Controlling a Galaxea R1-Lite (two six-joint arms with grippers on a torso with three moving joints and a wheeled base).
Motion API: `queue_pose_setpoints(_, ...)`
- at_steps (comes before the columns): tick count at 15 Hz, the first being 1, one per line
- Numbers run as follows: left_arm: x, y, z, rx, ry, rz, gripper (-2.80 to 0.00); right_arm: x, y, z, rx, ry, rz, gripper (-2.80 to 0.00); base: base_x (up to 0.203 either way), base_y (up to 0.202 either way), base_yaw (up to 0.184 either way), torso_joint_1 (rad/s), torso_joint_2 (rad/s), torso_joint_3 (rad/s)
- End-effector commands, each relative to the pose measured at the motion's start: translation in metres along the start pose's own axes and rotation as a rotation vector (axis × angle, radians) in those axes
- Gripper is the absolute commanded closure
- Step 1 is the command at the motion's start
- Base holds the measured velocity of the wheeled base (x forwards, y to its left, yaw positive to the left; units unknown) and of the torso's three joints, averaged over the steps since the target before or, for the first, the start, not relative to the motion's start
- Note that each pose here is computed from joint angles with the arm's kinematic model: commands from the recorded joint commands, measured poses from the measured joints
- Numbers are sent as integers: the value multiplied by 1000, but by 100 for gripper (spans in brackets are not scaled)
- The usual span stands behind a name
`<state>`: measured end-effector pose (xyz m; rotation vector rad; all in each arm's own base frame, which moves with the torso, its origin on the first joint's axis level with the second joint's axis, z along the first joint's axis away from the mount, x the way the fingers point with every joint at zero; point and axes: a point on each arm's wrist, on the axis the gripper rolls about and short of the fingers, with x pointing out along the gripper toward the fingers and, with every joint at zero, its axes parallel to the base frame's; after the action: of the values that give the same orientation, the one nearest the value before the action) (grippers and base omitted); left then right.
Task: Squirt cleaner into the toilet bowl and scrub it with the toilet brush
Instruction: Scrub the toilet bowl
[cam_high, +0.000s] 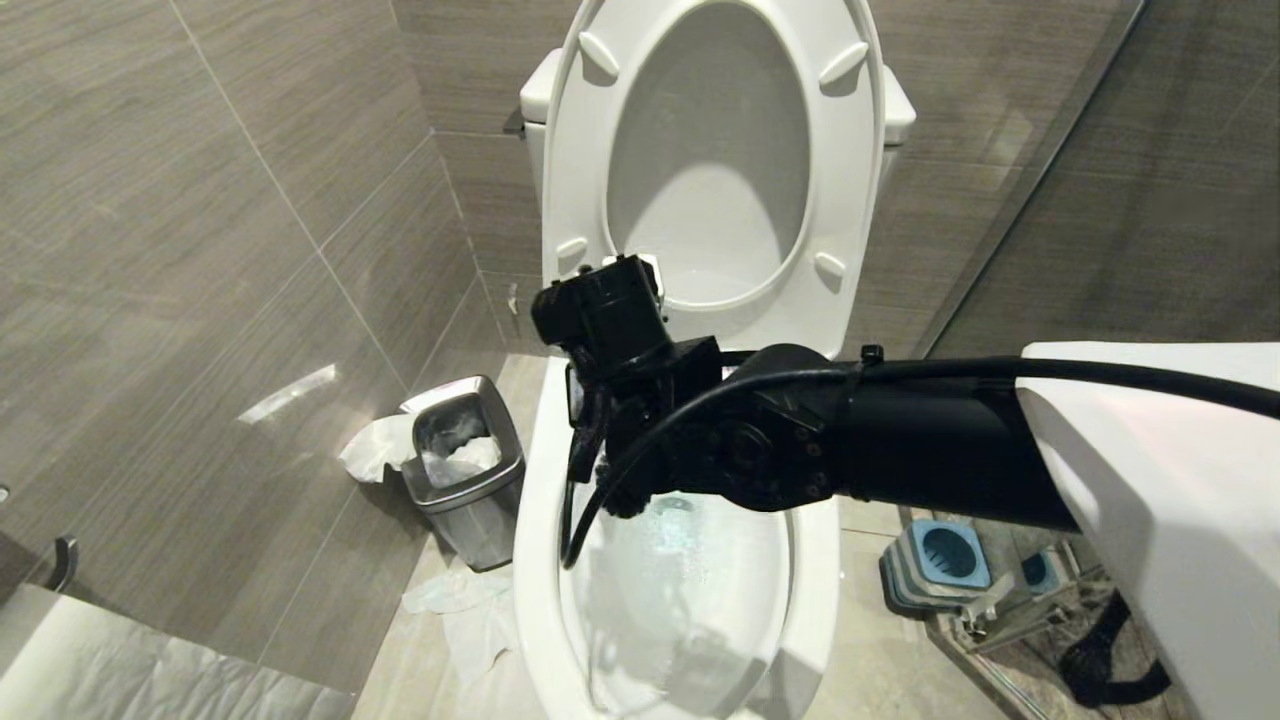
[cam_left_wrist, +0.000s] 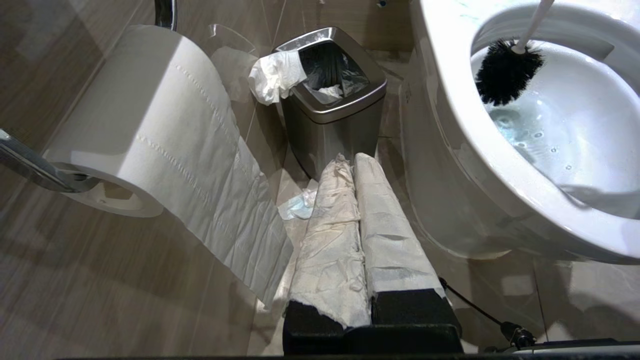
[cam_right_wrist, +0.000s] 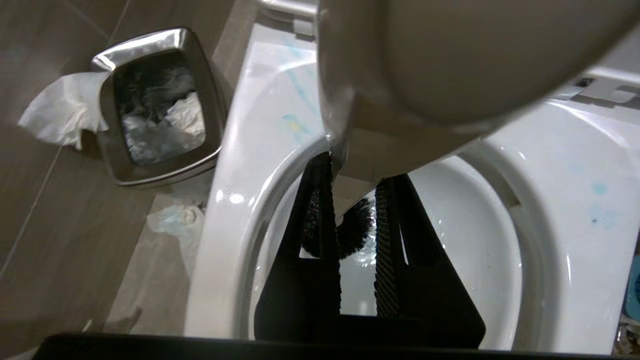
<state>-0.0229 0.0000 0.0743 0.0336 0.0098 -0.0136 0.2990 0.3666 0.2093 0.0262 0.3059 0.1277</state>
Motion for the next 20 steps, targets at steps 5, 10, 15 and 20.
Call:
queue_pose_setpoints(5,0,0,-1,0,4,-1,0,-57,-4,8,57,95,29,0,0,0,0,0,0,0)
queue_pose_setpoints(10,0,0,-1,0,4,-1,0,-82,-28,-12,78,201,-17,0,0,0,0,0,0,0)
queue_pose_setpoints(15,0,0,-1,0,4,-1,0,-102,-60,-13,116,222,-53,0,0,0,0,0,0,0)
queue_pose_setpoints(20,0,0,-1,0,4,-1,0,-102,-87,-8,133,220,-111,0,0,0,0,0,0,0)
